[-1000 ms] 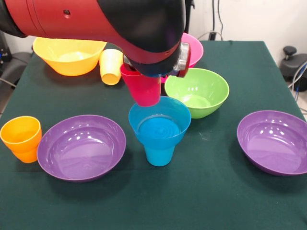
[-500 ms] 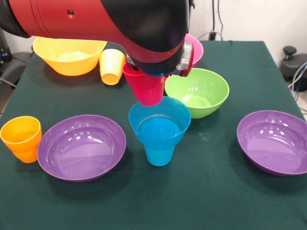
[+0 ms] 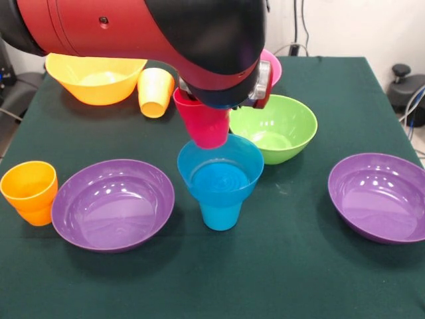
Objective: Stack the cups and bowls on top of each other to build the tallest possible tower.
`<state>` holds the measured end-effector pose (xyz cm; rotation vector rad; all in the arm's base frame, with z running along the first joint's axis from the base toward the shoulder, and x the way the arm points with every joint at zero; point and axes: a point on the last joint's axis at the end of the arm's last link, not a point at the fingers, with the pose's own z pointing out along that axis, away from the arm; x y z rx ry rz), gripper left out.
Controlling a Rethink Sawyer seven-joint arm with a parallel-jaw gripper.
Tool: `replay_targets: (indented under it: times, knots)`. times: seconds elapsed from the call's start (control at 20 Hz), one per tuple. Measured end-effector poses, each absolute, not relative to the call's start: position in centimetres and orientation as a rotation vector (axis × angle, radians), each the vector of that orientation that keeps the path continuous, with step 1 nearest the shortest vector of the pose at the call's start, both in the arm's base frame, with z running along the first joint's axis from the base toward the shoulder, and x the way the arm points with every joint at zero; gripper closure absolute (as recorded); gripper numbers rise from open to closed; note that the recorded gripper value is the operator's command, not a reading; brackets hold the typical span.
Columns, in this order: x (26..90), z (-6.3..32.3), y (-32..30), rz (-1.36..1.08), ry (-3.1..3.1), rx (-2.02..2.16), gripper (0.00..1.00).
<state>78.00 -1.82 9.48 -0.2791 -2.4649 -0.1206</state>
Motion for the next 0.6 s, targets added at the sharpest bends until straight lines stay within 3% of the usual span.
replay_targets:
  times: [0.6]
  knots:
    - [78.95,9.24,-1.65,-0.122,-2.494,-0.294,1.0]
